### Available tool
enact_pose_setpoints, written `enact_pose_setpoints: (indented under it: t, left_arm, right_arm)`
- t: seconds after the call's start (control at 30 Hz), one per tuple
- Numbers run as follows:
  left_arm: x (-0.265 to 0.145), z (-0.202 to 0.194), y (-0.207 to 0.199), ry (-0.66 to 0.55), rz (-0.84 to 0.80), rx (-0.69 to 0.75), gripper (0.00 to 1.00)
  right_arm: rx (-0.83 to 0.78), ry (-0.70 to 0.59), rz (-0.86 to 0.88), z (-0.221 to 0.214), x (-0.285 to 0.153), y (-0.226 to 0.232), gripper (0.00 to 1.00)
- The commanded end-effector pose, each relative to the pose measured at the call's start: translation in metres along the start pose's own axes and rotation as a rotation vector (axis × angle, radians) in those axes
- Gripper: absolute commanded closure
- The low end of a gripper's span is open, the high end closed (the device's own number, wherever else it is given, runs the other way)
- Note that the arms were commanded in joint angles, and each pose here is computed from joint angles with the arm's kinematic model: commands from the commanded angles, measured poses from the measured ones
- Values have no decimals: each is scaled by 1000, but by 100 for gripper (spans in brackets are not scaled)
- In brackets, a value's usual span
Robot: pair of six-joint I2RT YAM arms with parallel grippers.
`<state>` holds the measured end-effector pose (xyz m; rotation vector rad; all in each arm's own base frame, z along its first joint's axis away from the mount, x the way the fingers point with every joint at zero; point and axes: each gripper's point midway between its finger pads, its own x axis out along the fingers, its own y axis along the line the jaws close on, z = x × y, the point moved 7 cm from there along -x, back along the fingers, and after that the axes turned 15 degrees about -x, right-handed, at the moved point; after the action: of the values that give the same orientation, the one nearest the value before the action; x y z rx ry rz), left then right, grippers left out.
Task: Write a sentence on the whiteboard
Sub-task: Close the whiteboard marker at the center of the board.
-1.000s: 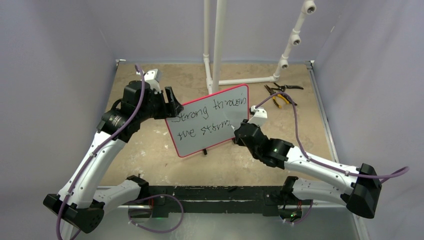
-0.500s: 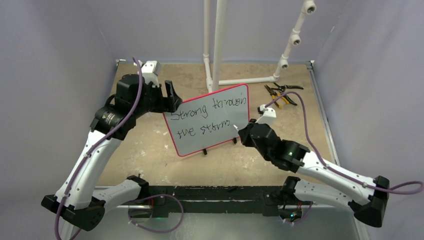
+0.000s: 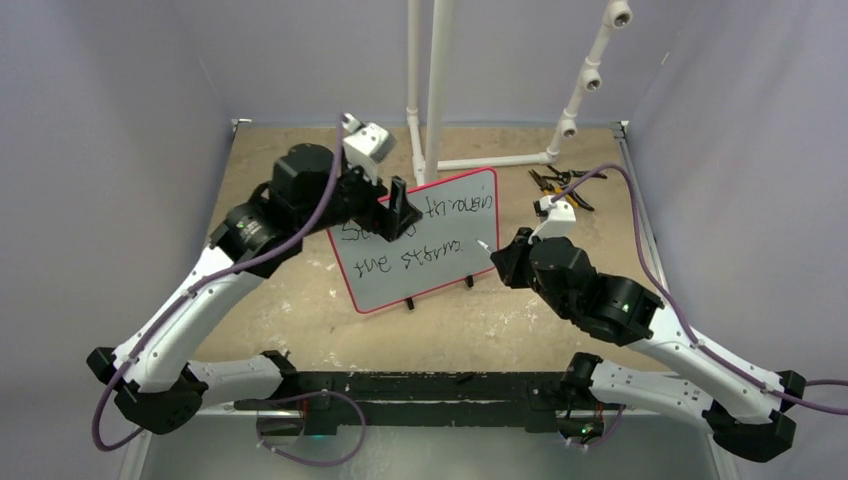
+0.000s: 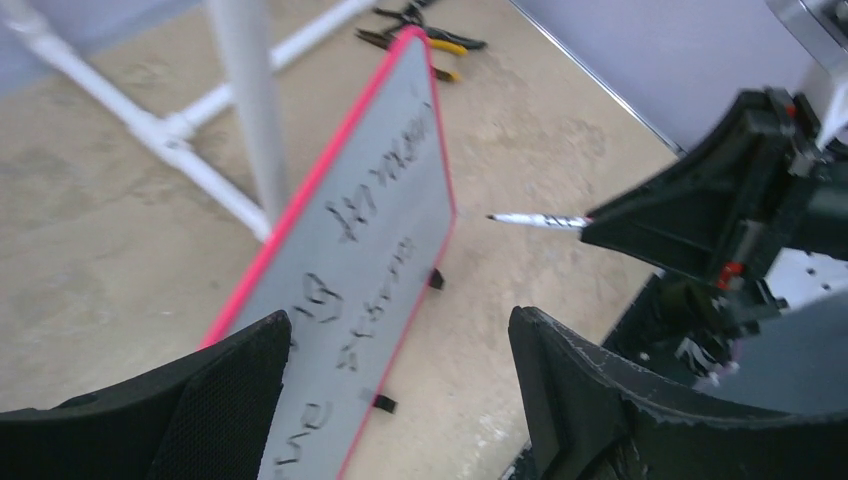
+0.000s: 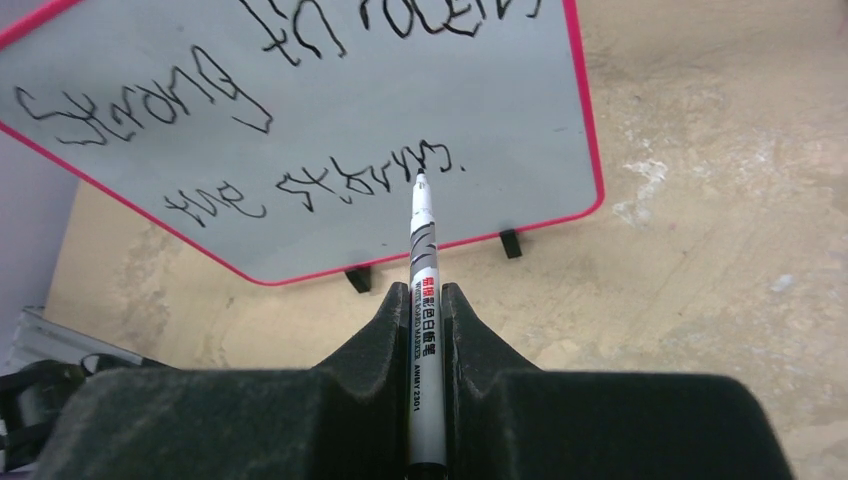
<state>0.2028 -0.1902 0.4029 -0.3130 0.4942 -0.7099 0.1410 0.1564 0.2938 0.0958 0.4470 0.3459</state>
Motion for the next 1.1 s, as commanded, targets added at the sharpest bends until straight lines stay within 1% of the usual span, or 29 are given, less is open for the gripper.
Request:
enact_pose_setpoints:
  t: [0.0, 0.1, 0.2, 0.3, 0.47, 0.53, 0.6, 0.67, 0.77, 0.9, 1.07]
  left_arm:
    - [17, -22, -29, -5, -124, -75, 21]
    - [26, -44, -47, 24, -180, -101, 22]
    - [41, -81, -54, 95, -147, -79, 26]
    - [52, -117, -54, 119, -109, -45, 27]
    - [61, -170, -57, 167, -131, 22, 28]
    - [64, -200, -55, 190, -132, 79, 28]
    - [64, -236, -54, 186, -137, 144, 28]
    - [70, -263, -51, 202, -149, 146, 28]
    - [75, -294, -52, 271, -175, 151, 30]
    - [77, -323, -55, 332, -202, 207, 33]
    - [82, -340, -64, 376, -246, 235, 39]
  right_arm:
    - [-36, 4, -53, 5, -8, -10, 100]
    - [-14, -10, -58, 8, -12, -12, 100]
    - [0, -23, -71, 10, -14, -15, 100]
    - [24, -29, -123, 10, -17, -21, 100]
    - [71, -51, -160, 12, -21, -27, 100]
    - [80, -57, -164, 11, -21, -28, 100]
    - [103, -62, -178, 8, -21, -31, 100]
    - [122, -70, -182, 7, -23, -33, 100]
    - [139, -85, -179, 7, -25, -35, 100]
    - [145, -106, -171, 8, -26, -35, 100]
    - [139, -117, -182, 9, -22, -34, 100]
